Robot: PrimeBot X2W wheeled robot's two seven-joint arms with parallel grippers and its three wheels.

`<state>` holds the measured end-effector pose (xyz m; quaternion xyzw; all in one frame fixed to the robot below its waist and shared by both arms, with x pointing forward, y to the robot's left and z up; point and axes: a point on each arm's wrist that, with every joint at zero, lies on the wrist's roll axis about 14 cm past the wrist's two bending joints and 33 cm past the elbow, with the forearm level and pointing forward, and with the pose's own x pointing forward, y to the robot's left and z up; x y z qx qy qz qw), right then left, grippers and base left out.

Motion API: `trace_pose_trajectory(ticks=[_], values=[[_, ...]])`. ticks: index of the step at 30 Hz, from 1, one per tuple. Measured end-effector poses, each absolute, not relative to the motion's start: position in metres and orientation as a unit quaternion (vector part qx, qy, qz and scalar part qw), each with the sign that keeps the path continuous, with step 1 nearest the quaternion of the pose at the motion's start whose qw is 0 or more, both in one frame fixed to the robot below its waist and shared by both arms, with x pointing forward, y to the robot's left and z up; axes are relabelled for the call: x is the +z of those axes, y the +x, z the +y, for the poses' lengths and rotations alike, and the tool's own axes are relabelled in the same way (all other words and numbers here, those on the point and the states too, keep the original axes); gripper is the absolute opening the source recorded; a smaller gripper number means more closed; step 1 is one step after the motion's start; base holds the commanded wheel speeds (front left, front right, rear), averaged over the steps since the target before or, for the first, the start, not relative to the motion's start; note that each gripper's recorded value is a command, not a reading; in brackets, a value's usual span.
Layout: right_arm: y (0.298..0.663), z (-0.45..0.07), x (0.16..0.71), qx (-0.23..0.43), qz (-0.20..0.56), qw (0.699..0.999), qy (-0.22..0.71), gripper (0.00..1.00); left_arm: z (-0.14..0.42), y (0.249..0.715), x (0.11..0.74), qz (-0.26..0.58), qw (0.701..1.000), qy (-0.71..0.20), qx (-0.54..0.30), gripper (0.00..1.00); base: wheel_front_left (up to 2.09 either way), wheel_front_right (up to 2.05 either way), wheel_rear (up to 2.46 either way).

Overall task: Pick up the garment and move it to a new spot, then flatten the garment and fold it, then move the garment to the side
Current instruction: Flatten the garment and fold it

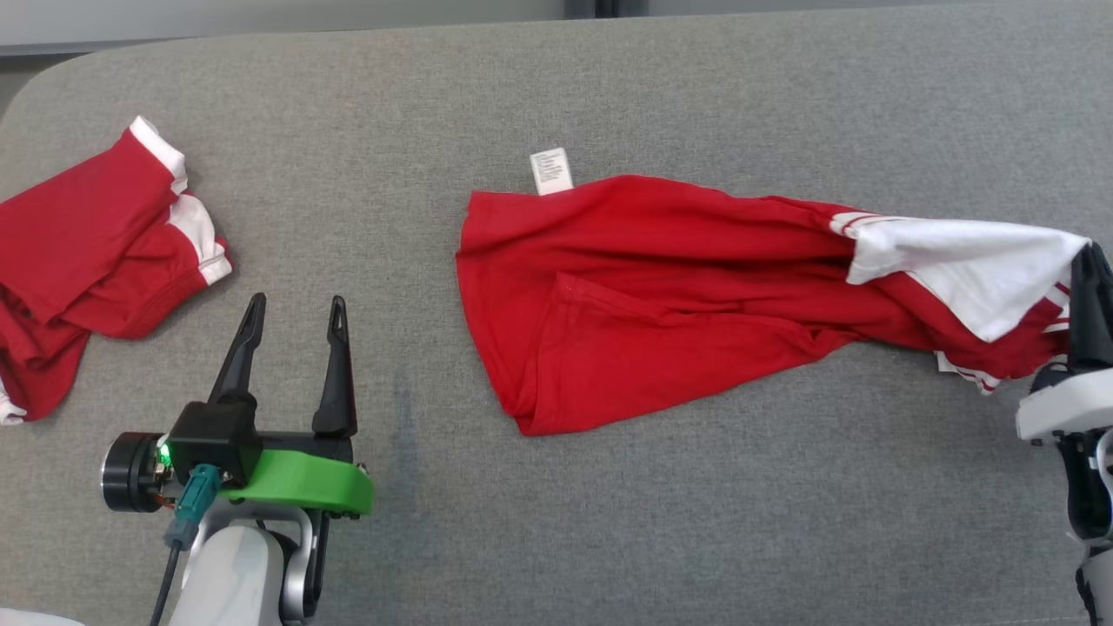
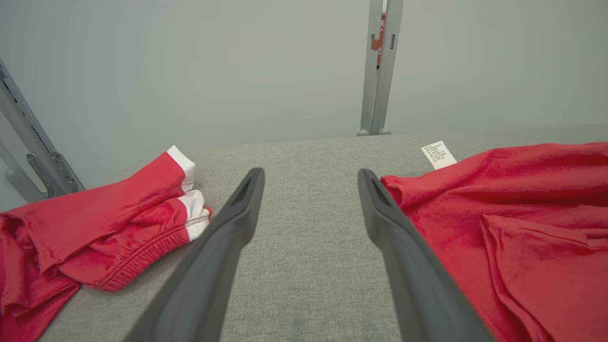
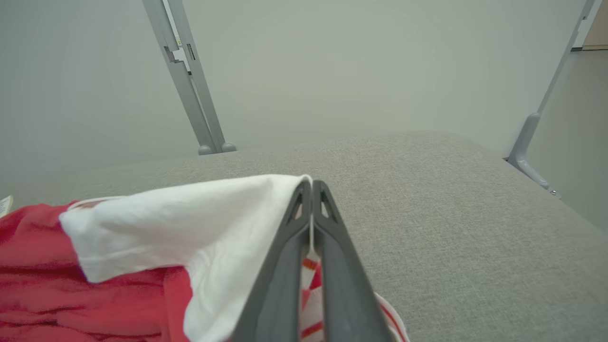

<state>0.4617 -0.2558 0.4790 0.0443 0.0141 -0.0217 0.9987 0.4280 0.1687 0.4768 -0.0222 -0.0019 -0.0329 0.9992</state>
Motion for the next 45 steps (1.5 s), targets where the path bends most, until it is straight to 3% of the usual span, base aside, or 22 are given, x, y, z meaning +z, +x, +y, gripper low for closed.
trace_pose_trajectory(ticks=[7, 8, 9, 10, 17, 25, 35, 45], values=[[0.452, -0.279, 0.449, -0.073, 0.048, 0.993, 0.073, 0.0, 0.17, 0.429, 0.473, 0.003, 0.999, -0.022, -0.032, 1.0, 0.0, 0.0, 0.0], [0.454, -0.28, 0.45, -0.074, 0.045, 0.994, 0.071, 0.14, 0.169, 0.429, 0.472, 0.004, 0.999, -0.022, -0.032, 1.0, 0.0, 0.0, 0.0], [0.457, -0.282, 0.455, -0.073, 0.035, 0.995, 0.066, 0.44, 0.169, 0.43, 0.472, 0.004, 0.999, -0.023, -0.033, 1.0, 0.0, 0.0, 0.0], [0.46, -0.282, 0.46, -0.071, 0.025, 0.995, 0.061, 1.0, 0.168, 0.43, 0.471, 0.004, 0.999, -0.023, -0.034, 1.0, 0.0, 0.0, 0.0], [0.471, -0.246, 0.508, -0.003, -0.049, 0.999, 0.019, 1.0, 0.168, 0.431, 0.476, -0.002, 0.999, -0.021, -0.036, 1.0, 0.0, 0.0, 0.0], [0.433, -0.192, 0.514, 0.076, -0.054, 0.996, 0.001, 1.0, 0.169, 0.42, 0.482, -0.006, 0.999, -0.02, -0.032, 1.0, 0.0, 0.0, 0.0], [0.398, -0.179, 0.515, 0.08, -0.035, 0.996, 0.022, 1.0, 0.173, 0.406, 0.489, -0.013, 0.999, -0.02, -0.024, 1.0, 0.0, 0.0, 0.0], [0.394, -0.181, 0.517, 0.076, -0.031, 0.996, 0.025, 1.0, 0.172, 0.405, 0.493, -0.018, 0.999, -0.02, -0.028, 1.0, 0.0, 0.0, 0.0]])
